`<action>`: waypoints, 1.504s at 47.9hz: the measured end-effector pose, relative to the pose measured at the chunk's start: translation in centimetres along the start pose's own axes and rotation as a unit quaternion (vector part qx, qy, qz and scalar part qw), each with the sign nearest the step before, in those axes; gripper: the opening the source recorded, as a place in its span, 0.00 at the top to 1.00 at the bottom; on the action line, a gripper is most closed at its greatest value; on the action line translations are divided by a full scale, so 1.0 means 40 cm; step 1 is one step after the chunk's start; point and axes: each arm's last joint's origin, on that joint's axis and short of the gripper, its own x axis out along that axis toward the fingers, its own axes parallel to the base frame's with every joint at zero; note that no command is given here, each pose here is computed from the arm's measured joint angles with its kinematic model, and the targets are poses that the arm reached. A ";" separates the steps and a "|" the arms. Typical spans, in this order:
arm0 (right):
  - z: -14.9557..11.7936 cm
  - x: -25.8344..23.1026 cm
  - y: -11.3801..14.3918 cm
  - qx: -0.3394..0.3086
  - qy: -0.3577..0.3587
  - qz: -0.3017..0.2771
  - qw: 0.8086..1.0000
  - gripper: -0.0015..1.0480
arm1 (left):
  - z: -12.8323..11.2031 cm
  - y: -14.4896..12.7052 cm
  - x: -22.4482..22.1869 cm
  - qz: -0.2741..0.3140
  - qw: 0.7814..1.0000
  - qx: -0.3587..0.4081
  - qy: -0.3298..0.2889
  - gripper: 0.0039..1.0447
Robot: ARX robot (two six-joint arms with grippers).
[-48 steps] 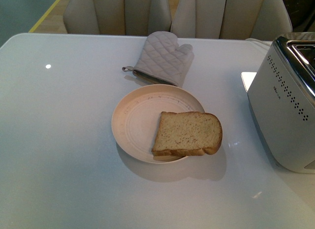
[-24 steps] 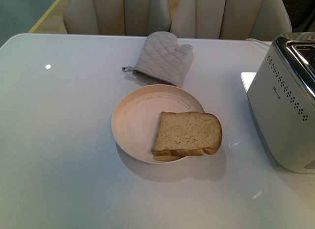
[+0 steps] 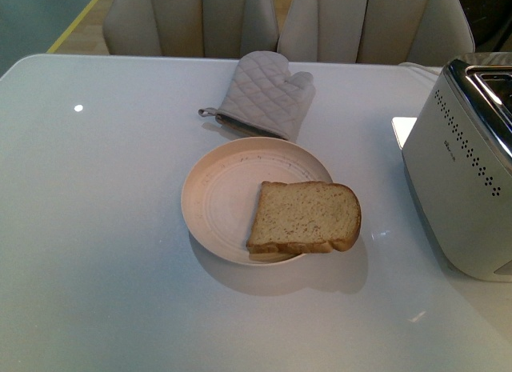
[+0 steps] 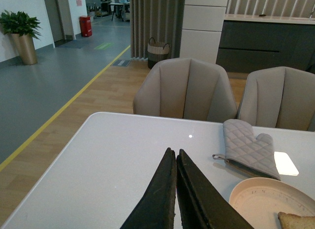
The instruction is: Put bread into toaster
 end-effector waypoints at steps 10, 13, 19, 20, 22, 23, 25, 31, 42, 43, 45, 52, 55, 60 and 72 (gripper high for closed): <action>0.000 0.000 0.000 0.000 0.000 0.000 1.000 0.08 | 0.000 0.000 -0.012 0.000 1.000 0.000 0.000 0.97; 0.000 0.000 0.000 0.000 0.000 0.000 1.000 0.08 | 0.000 0.000 -0.015 0.000 1.000 0.000 0.000 0.97; 0.000 0.000 0.000 0.000 0.000 0.000 1.000 0.08 | 0.000 0.000 -0.020 0.000 1.000 0.000 -0.002 0.97; 0.000 0.000 0.000 0.000 0.000 0.000 1.000 0.08 | 0.000 0.000 -0.021 0.000 1.000 0.000 -0.001 0.97; 0.000 0.000 0.000 0.000 0.000 0.000 1.000 0.08 | 0.000 0.000 -0.022 0.000 1.000 0.000 -0.001 0.97; 0.000 0.000 0.000 0.000 0.000 0.000 1.000 0.08 | 0.000 0.000 -0.022 0.000 1.000 0.000 -0.001 0.97; 0.000 0.000 0.000 0.000 0.000 0.000 1.000 0.08 | -0.001 0.000 -0.024 0.000 1.000 0.000 -0.001 0.97; 0.000 0.000 0.000 0.000 0.000 0.000 1.000 0.08 | -0.012 0.000 -0.042 0.000 1.000 0.000 0.017 0.97; 0.000 0.000 0.000 0.000 0.000 0.000 1.000 0.08 | -0.008 0.000 -0.052 0.000 1.000 0.000 0.002 0.97; 0.000 0.000 0.000 0.000 0.000 0.000 1.000 0.08 | -0.007 0.000 -0.052 0.000 1.000 0.000 0.002 0.94; 0.000 0.000 0.000 0.000 0.000 0.000 1.000 0.08 | -0.007 0.000 -0.052 0.000 1.000 0.000 0.002 0.85; -0.003 0.003 0.006 0.036 0.129 -0.004 0.991 0.08 | -0.007 0.000 -0.052 0.000 1.000 0.000 0.002 0.58; -0.010 0.021 0.022 0.054 0.240 0.008 0.969 0.08 | -0.007 0.000 -0.053 0.000 1.000 0.000 0.002 0.44; 0.012 0.063 0.053 0.064 0.254 0.031 0.964 0.08 | -0.007 0.000 -0.053 0.000 1.000 0.000 0.002 0.26; 0.020 0.243 0.165 0.127 0.312 0.096 0.937 0.08 | -0.007 0.000 -0.053 0.000 1.000 0.001 0.002 0.06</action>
